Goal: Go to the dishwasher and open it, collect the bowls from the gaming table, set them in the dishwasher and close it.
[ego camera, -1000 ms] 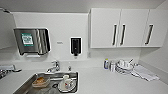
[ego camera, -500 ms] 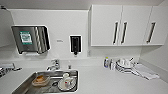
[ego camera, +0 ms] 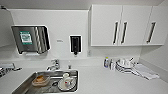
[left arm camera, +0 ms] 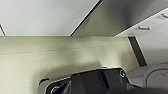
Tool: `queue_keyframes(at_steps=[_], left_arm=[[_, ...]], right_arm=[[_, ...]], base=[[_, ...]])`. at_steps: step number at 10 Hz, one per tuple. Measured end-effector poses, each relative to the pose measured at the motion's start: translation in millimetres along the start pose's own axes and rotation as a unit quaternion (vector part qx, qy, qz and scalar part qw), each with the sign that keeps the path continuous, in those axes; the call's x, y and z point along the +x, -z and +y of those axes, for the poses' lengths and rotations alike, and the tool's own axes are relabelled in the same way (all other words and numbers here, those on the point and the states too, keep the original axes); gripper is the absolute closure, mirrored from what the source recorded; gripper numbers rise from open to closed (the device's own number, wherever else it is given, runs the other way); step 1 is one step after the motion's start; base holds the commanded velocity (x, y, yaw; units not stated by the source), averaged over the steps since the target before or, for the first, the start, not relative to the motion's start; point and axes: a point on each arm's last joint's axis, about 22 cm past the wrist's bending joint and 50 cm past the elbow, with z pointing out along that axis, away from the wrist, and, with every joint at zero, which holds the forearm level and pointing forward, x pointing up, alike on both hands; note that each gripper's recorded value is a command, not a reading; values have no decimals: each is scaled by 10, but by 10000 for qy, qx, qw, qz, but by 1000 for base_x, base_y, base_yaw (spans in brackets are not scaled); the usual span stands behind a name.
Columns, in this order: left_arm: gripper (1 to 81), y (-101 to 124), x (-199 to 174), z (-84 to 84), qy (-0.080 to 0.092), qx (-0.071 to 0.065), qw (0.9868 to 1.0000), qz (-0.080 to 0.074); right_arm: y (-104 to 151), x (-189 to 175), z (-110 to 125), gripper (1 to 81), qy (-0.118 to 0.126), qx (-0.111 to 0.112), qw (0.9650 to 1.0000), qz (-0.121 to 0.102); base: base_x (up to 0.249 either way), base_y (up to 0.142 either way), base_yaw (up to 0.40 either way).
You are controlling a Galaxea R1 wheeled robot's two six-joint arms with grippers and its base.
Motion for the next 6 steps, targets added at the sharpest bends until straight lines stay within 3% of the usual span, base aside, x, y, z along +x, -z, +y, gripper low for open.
queue_keyframes(at_steps=[3,6], left_arm=[[10,74,5,22,2,-32,10000,-1],[10,-38,-43,198,24,-196,9998,-51]], right_arm=[[1,-31,-3,10,12,0,9999,-115],[-8,-46,-64,10,22,60,9999,-141]], base=[[0,0,0],[0,0,0]])
